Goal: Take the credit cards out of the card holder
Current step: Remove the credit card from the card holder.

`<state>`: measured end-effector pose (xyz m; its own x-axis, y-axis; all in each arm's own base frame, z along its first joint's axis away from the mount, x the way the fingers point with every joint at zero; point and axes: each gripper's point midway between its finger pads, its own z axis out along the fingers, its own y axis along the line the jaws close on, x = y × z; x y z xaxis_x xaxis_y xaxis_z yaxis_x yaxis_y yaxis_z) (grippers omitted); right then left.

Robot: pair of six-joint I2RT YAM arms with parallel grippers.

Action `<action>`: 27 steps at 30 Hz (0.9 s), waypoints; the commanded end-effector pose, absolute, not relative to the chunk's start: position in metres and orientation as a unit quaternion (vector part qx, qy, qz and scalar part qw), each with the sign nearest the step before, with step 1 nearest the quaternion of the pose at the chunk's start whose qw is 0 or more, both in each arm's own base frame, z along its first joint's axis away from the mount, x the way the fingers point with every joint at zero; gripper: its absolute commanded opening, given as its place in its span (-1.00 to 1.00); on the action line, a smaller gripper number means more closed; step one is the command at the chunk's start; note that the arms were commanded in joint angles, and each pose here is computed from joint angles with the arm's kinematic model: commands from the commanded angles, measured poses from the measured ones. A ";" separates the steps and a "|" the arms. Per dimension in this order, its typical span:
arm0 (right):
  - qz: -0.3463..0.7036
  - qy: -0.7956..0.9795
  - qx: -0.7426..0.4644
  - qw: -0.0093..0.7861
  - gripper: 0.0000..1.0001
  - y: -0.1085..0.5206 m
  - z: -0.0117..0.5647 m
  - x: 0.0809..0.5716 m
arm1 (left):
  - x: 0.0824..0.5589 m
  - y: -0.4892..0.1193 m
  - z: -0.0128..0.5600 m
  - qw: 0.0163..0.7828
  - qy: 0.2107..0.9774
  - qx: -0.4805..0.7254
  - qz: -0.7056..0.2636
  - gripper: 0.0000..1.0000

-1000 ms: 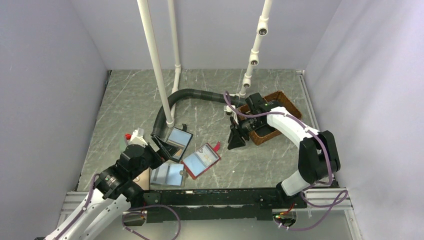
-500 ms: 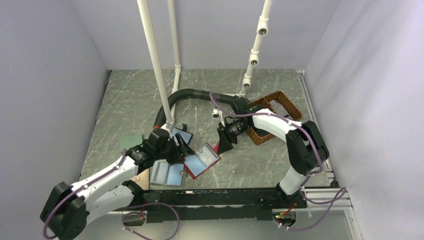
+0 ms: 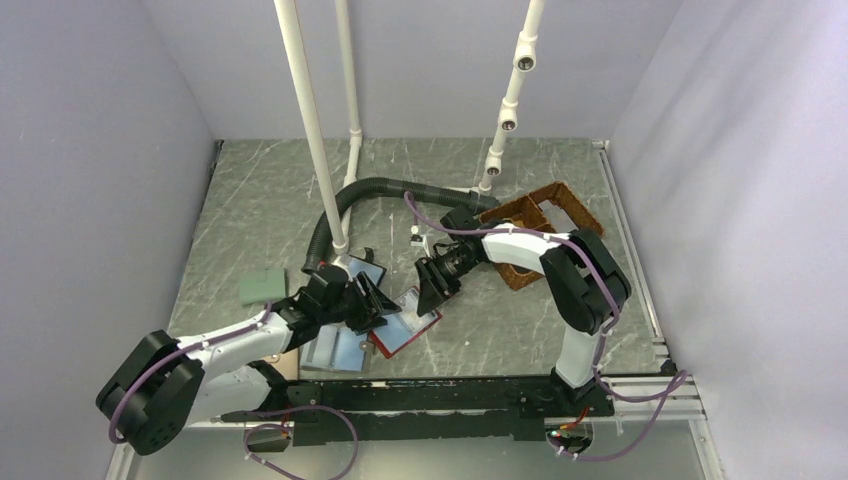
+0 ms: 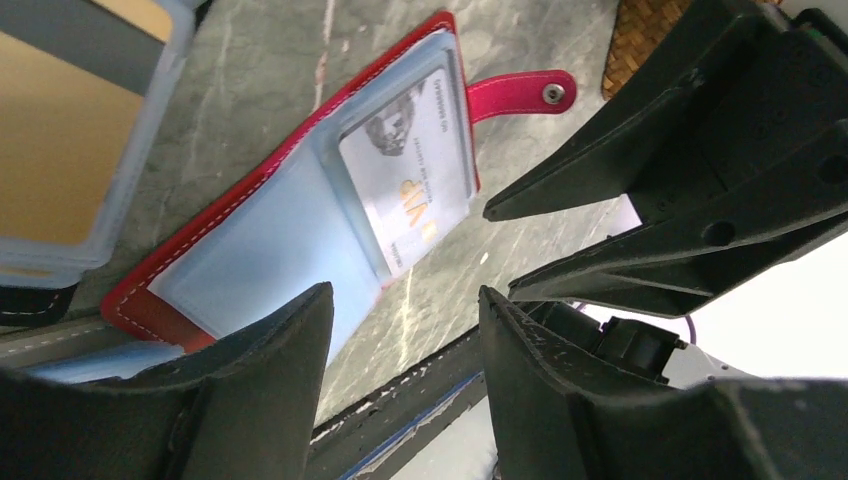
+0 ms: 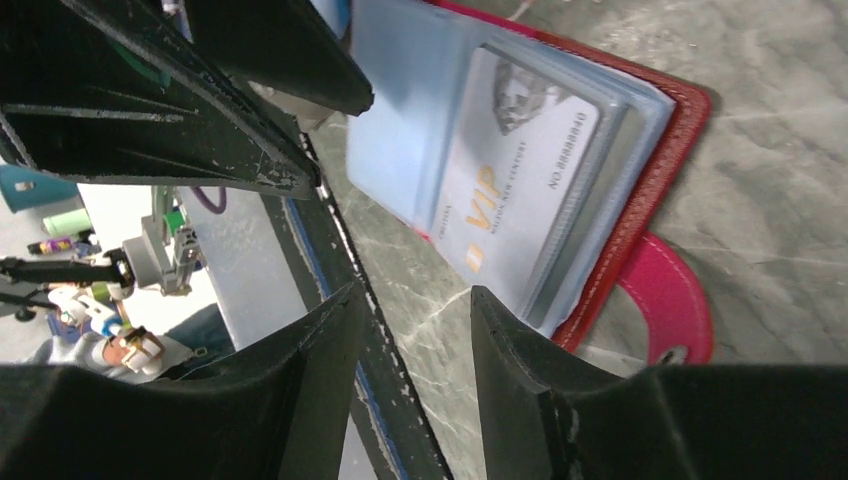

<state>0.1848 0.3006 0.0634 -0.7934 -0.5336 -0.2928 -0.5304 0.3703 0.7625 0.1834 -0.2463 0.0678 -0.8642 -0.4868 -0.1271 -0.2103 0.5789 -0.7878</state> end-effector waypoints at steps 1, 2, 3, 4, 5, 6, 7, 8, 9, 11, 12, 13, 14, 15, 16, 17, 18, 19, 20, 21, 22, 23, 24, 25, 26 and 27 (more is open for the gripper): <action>-0.437 -0.845 0.307 -0.016 -0.07 0.304 0.057 0.201 | 0.190 -0.254 0.070 0.170 0.862 -0.212 -0.428 0.20; -0.433 -0.848 0.306 -0.017 -0.07 0.304 0.055 0.203 | 0.190 -0.254 0.068 0.168 0.863 -0.213 -0.427 0.20; -0.429 -0.850 0.305 -0.017 -0.06 0.304 0.054 0.204 | 0.190 -0.254 0.067 0.167 0.863 -0.214 -0.427 0.19; -0.428 -0.851 0.304 -0.016 -0.06 0.304 0.053 0.205 | 0.190 -0.255 0.065 0.165 0.863 -0.214 -0.427 0.18; -0.427 -0.852 0.304 -0.014 -0.06 0.304 0.052 0.204 | 0.191 -0.257 0.065 0.164 0.862 -0.213 -0.430 0.17; -0.428 -0.851 0.302 -0.013 -0.06 0.305 0.052 0.204 | 0.191 -0.258 0.064 0.162 0.862 -0.213 -0.431 0.17; -0.430 -0.851 0.301 -0.010 -0.06 0.305 0.052 0.203 | 0.191 -0.259 0.063 0.161 0.862 -0.212 -0.431 0.16; -0.428 -0.852 0.301 -0.009 -0.06 0.305 0.050 0.203 | 0.192 -0.259 0.062 0.160 0.863 -0.212 -0.430 0.15; -0.427 -0.853 0.300 -0.008 -0.07 0.305 0.049 0.203 | 0.192 -0.260 0.060 0.160 0.864 -0.211 -0.429 0.14; -0.427 -0.854 0.298 -0.002 -0.08 0.306 0.046 0.202 | 0.193 -0.260 0.058 0.158 0.866 -0.213 -0.425 0.13; -0.426 -0.854 0.298 0.000 -0.08 0.306 0.045 0.201 | 0.193 -0.260 0.055 0.154 0.867 -0.217 -0.421 0.13; -0.425 -0.855 0.298 0.002 -0.09 0.306 0.043 0.201 | 0.192 -0.259 0.052 0.149 0.869 -0.222 -0.417 0.13; -0.422 -0.857 0.296 0.005 -0.11 0.306 0.041 0.201 | 0.191 -0.259 0.049 0.144 0.870 -0.228 -0.414 0.13; -0.420 -0.859 0.294 0.007 -0.12 0.306 0.039 0.201 | 0.190 -0.258 0.046 0.138 0.870 -0.236 -0.411 0.13; -0.417 -0.861 0.293 0.009 -0.13 0.306 0.037 0.201 | 0.188 -0.257 0.042 0.131 0.870 -0.244 -0.408 0.13; -0.414 -0.862 0.291 0.012 -0.16 0.306 0.035 0.201 | 0.189 -0.256 0.040 0.128 0.869 -0.252 -0.407 0.13; -0.415 -0.862 0.290 0.015 -0.19 0.306 0.034 0.200 | 0.189 -0.257 0.039 0.127 0.867 -0.256 -0.409 0.12; -0.416 -0.862 0.289 0.017 -0.23 0.307 0.034 0.200 | 0.189 -0.257 0.038 0.124 0.866 -0.260 -0.408 0.12; -0.419 -0.861 0.288 0.019 -0.29 0.308 0.035 0.200 | 0.189 -0.256 0.036 0.121 0.868 -0.264 -0.403 0.12; -0.424 -0.858 0.288 0.021 -0.34 0.310 0.036 0.198 | 0.188 -0.256 0.034 0.118 0.870 -0.267 -0.398 0.11; -0.431 -0.855 0.288 0.026 -0.40 0.312 0.038 0.196 | 0.188 -0.256 0.032 0.115 0.871 -0.270 -0.394 0.12; -0.436 -0.851 0.290 0.030 -0.44 0.315 0.039 0.194 | 0.188 -0.255 0.030 0.112 0.873 -0.273 -0.389 0.11; -0.439 -0.849 0.291 0.034 -0.47 0.317 0.040 0.191 | 0.188 -0.255 0.027 0.107 0.873 -0.278 -0.386 0.09; -0.438 -0.849 0.293 0.038 -0.49 0.319 0.039 0.189 | 0.187 -0.255 0.025 0.104 0.874 -0.280 -0.384 0.07; -0.435 -0.850 0.294 0.042 -0.51 0.320 0.036 0.187 | 0.186 -0.255 0.023 0.100 0.874 -0.283 -0.382 0.06; -0.430 -0.852 0.293 0.045 -0.53 0.320 0.033 0.186 | 0.185 -0.255 0.021 0.096 0.875 -0.286 -0.379 0.04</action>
<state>0.1897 0.3046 0.0312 -0.8385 -0.5183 -0.1681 -0.4501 0.4852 0.7496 0.1901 -0.2572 0.0347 -0.8297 -0.5580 0.0144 -0.3724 0.5342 -0.7589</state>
